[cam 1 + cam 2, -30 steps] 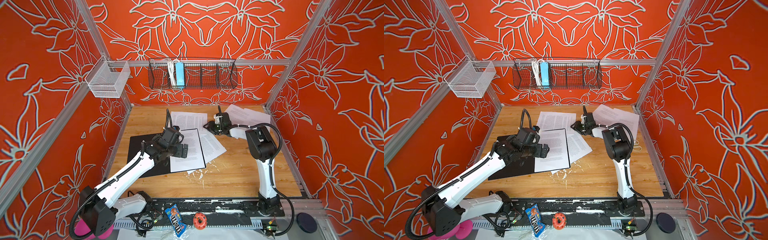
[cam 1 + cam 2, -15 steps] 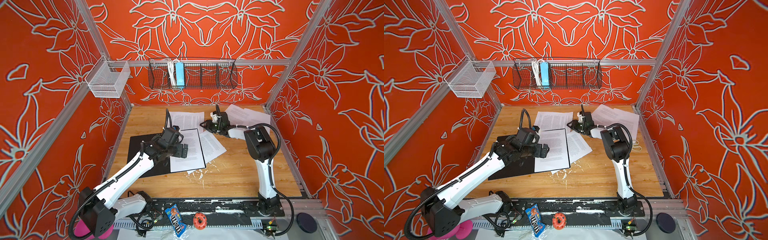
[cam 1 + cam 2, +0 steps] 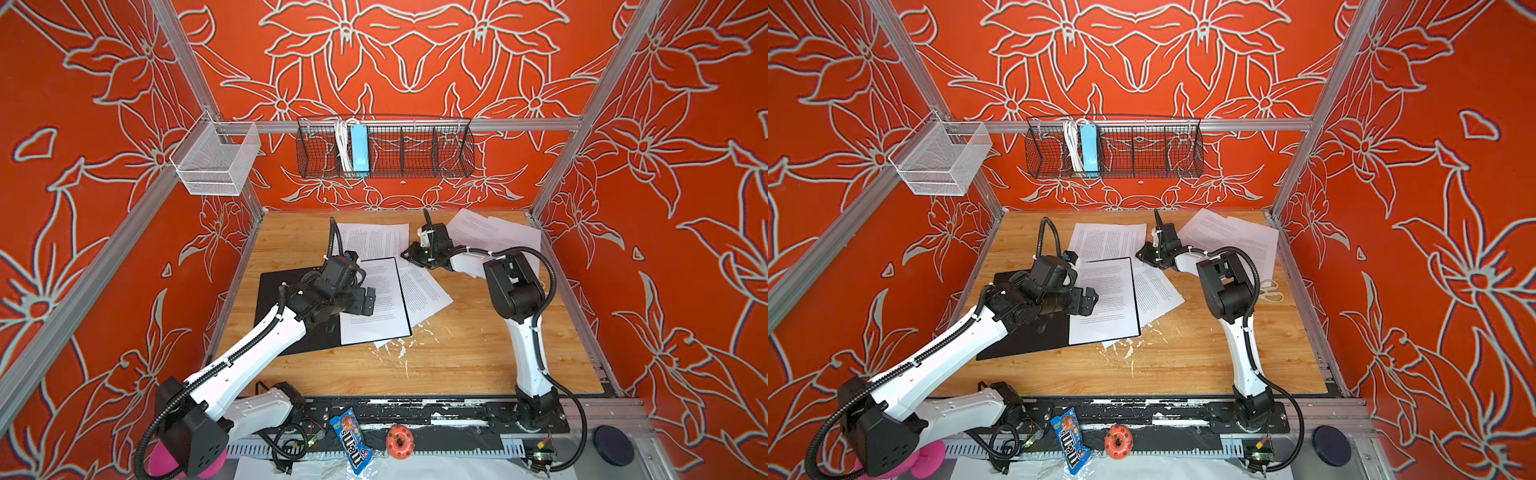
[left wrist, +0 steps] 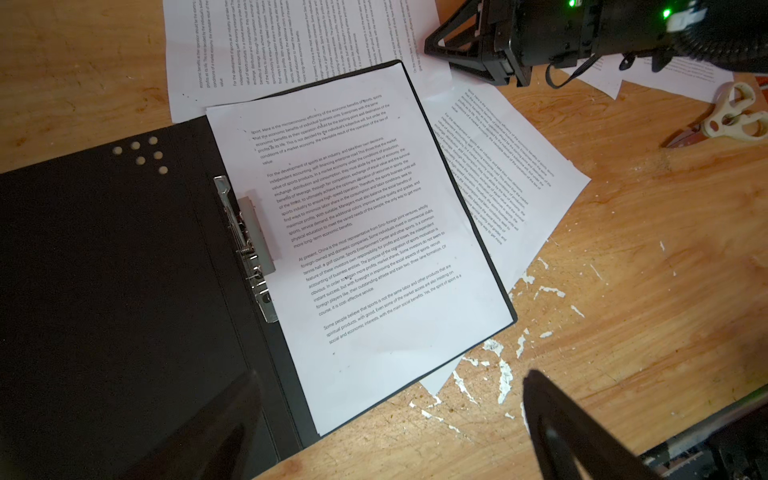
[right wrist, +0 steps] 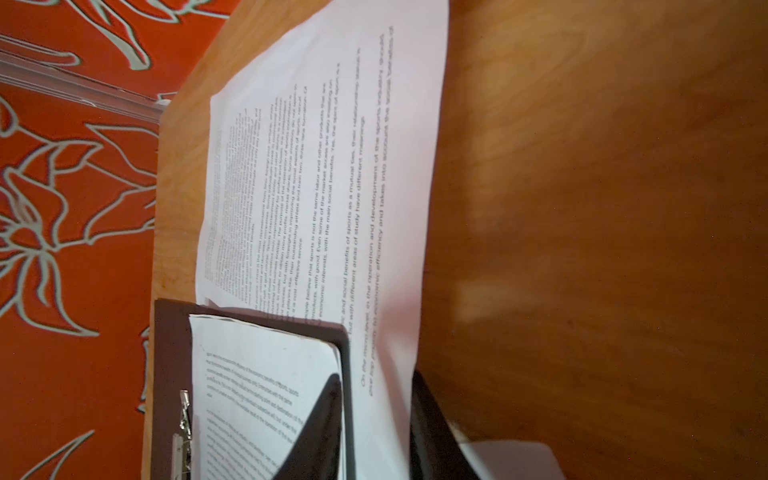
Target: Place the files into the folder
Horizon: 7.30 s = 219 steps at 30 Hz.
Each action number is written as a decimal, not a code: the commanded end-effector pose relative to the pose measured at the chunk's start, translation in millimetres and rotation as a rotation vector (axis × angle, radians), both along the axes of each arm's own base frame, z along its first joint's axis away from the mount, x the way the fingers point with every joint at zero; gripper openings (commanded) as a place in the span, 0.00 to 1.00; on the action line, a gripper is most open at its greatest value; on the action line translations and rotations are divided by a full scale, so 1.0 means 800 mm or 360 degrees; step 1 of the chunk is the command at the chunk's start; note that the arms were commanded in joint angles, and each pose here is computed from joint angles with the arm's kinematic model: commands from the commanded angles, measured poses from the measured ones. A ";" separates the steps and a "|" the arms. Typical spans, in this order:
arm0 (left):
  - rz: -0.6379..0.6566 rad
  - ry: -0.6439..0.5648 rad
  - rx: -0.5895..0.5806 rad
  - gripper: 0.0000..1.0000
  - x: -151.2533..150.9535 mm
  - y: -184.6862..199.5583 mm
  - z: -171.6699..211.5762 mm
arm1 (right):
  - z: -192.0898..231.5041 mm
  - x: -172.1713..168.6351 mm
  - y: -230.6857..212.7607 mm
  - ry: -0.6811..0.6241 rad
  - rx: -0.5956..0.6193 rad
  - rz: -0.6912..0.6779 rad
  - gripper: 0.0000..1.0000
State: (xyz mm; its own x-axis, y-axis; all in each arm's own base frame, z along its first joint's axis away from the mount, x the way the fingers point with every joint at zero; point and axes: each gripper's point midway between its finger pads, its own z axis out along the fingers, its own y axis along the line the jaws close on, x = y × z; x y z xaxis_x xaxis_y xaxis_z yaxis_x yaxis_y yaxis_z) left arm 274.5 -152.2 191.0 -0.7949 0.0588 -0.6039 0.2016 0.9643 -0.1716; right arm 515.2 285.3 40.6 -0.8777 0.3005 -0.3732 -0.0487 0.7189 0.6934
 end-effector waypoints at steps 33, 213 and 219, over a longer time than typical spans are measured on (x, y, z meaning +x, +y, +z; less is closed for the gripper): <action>-0.0093 0.0088 -0.0754 0.98 -0.007 -0.080 0.014 | 0.136 -0.094 -0.235 -0.0145 -0.0058 -0.0971 0.00; 0.0010 0.0176 -0.1106 0.98 0.023 0.048 0.039 | 0.061 -0.168 0.063 -0.0013 -0.0242 0.0332 0.00; 0.0047 0.0207 -0.1073 0.98 0.025 0.051 0.031 | 0.057 -0.168 0.075 0.0008 -0.0224 0.0343 0.00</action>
State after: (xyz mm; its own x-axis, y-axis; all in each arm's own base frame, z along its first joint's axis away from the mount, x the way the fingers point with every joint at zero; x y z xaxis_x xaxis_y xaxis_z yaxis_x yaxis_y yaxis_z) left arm 293.7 -112.1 213.5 -0.8579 -0.3305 -0.3935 0.1117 0.6276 -0.7705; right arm 375.0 338.2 87.6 -0.9177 0.0284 -0.3962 -0.2266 0.7819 0.5808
